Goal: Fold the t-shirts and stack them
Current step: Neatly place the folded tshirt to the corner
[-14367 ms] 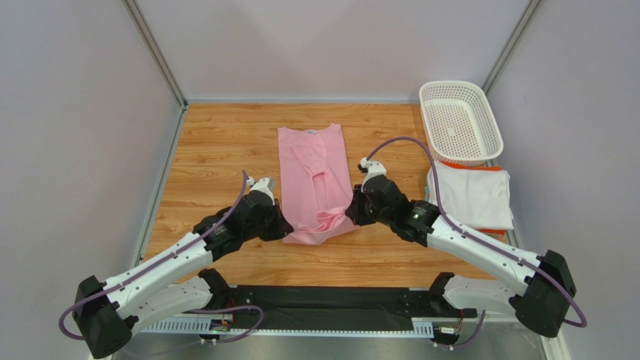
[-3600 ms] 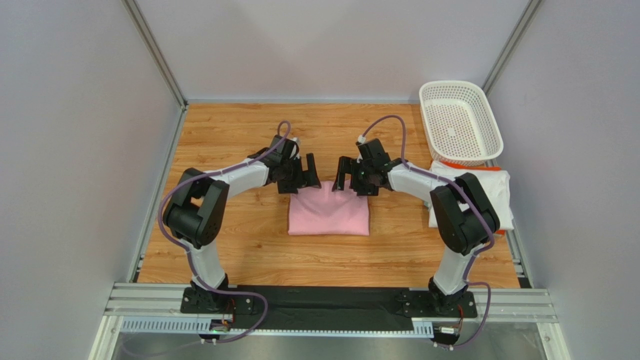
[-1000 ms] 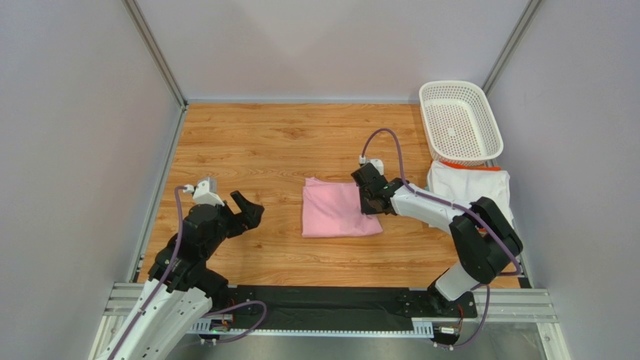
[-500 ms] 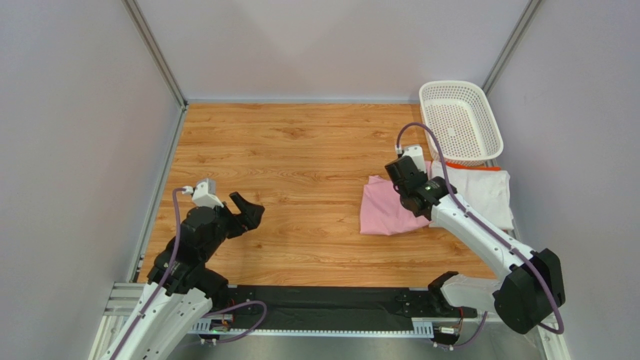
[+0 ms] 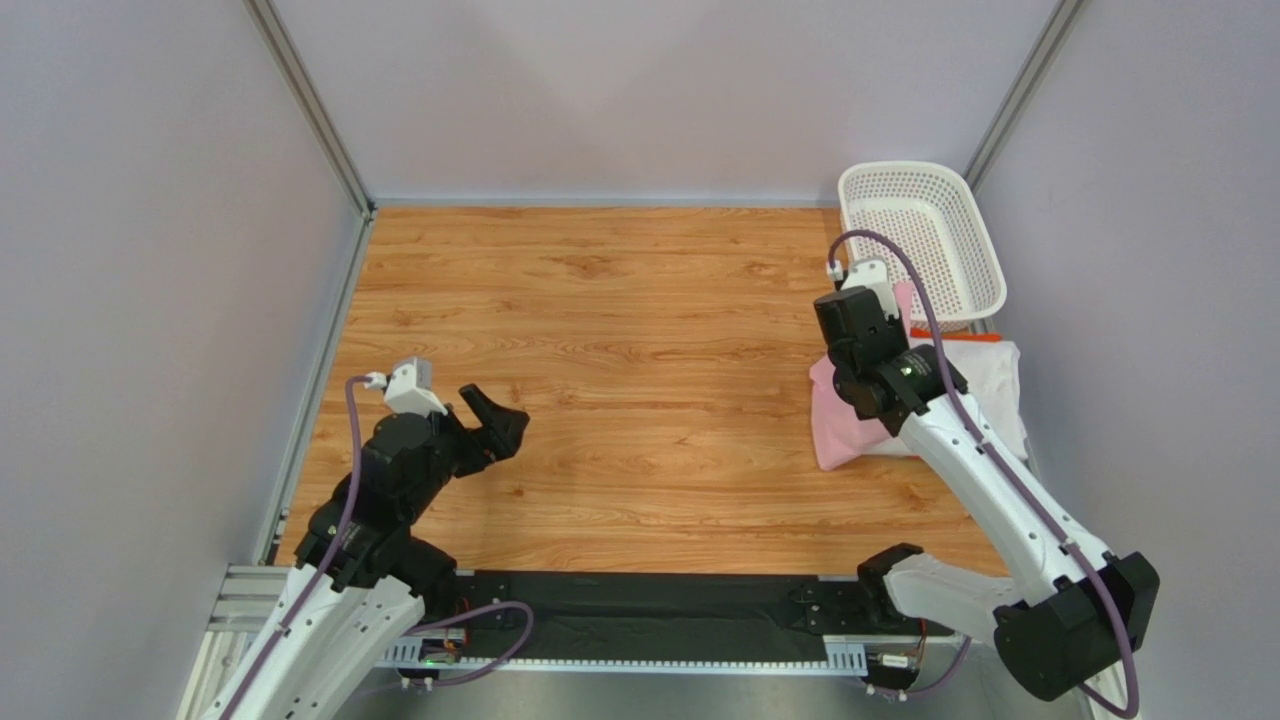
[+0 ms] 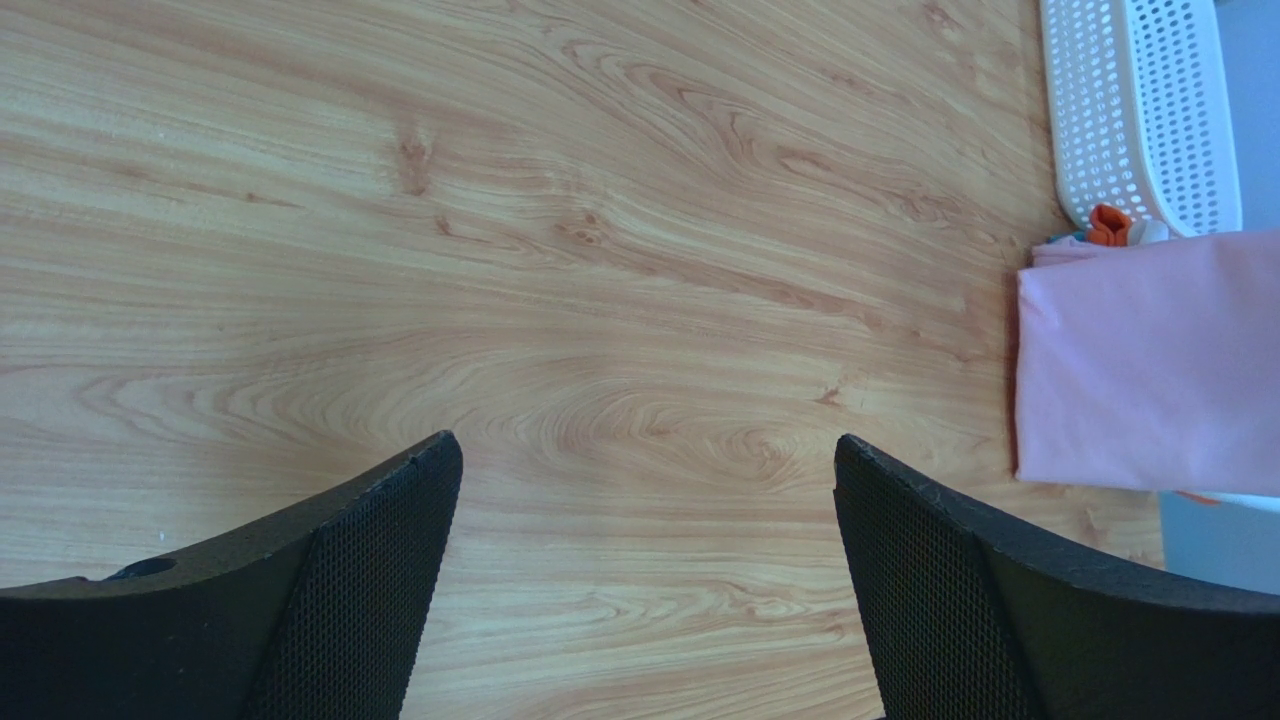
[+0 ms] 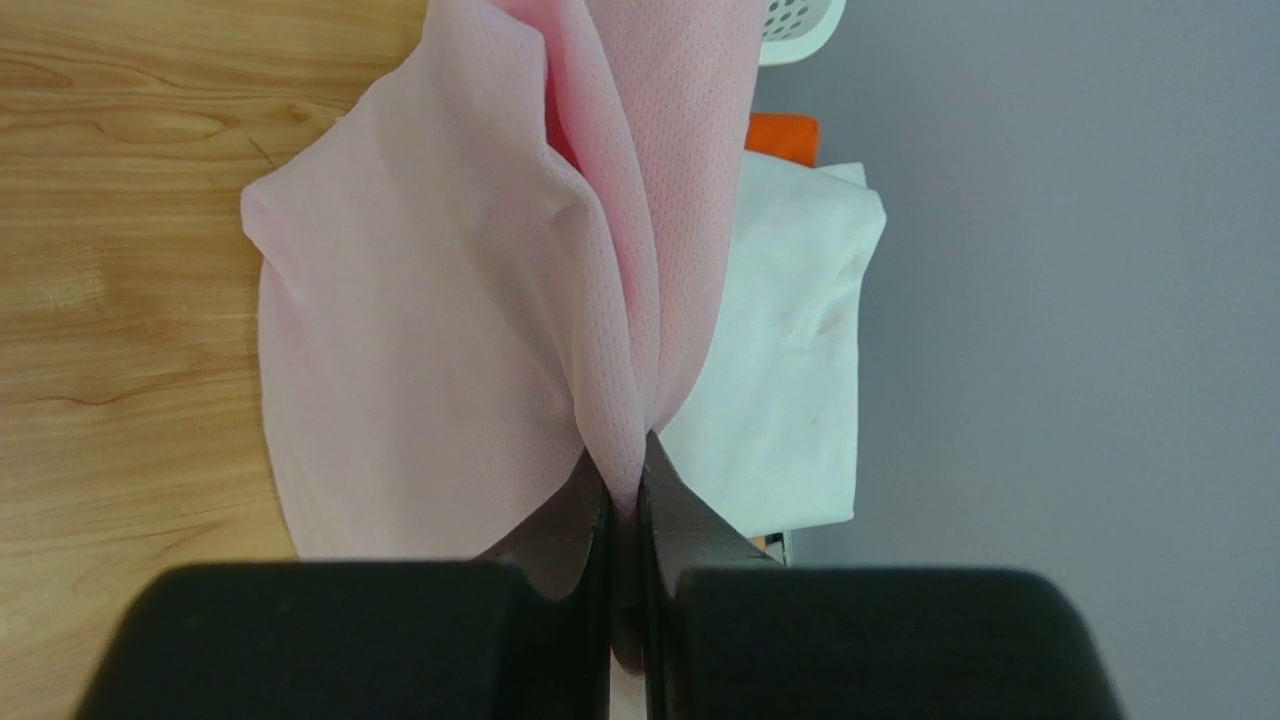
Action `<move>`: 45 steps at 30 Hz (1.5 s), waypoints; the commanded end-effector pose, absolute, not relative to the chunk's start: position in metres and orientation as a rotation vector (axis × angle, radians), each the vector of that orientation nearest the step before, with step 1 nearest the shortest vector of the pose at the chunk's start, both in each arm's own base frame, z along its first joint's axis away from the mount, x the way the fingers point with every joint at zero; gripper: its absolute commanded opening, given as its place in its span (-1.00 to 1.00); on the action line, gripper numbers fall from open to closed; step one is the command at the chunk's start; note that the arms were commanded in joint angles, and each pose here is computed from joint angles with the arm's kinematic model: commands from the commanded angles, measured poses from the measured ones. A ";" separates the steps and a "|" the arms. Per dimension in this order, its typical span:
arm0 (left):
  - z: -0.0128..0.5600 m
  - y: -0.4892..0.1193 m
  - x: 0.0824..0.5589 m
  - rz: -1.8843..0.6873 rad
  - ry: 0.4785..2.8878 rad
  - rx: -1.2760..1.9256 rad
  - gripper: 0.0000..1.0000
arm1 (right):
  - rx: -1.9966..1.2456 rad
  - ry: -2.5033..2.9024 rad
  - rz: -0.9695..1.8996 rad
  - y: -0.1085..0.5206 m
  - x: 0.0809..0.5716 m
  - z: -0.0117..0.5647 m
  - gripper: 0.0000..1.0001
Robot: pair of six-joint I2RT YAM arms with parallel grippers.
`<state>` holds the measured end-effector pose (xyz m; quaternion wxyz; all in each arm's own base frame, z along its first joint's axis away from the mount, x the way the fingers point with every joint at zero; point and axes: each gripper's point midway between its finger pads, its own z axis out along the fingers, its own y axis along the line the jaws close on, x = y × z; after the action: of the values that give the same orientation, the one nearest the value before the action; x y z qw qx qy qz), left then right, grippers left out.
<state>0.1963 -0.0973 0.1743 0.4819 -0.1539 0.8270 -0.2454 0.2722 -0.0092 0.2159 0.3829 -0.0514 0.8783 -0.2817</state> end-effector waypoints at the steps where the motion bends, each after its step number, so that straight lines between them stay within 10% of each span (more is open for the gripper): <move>1: 0.180 -0.097 0.200 -0.610 1.984 -0.388 0.99 | -0.096 2.139 -0.743 -0.020 0.275 0.258 -1.00; 16: 0.181 -0.093 0.199 -0.599 1.974 -0.407 0.99 | 0.056 2.033 -0.537 -0.025 0.273 0.311 -1.00; 45: 0.179 -0.082 0.196 -0.564 1.947 -0.462 0.99 | 0.643 2.185 -0.728 -0.180 0.280 0.208 -0.89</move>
<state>0.1956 -0.0851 0.1785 0.5032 -0.1815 0.8109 -0.2371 0.2663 -0.1704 0.1968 0.3340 0.2319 0.8678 -0.2857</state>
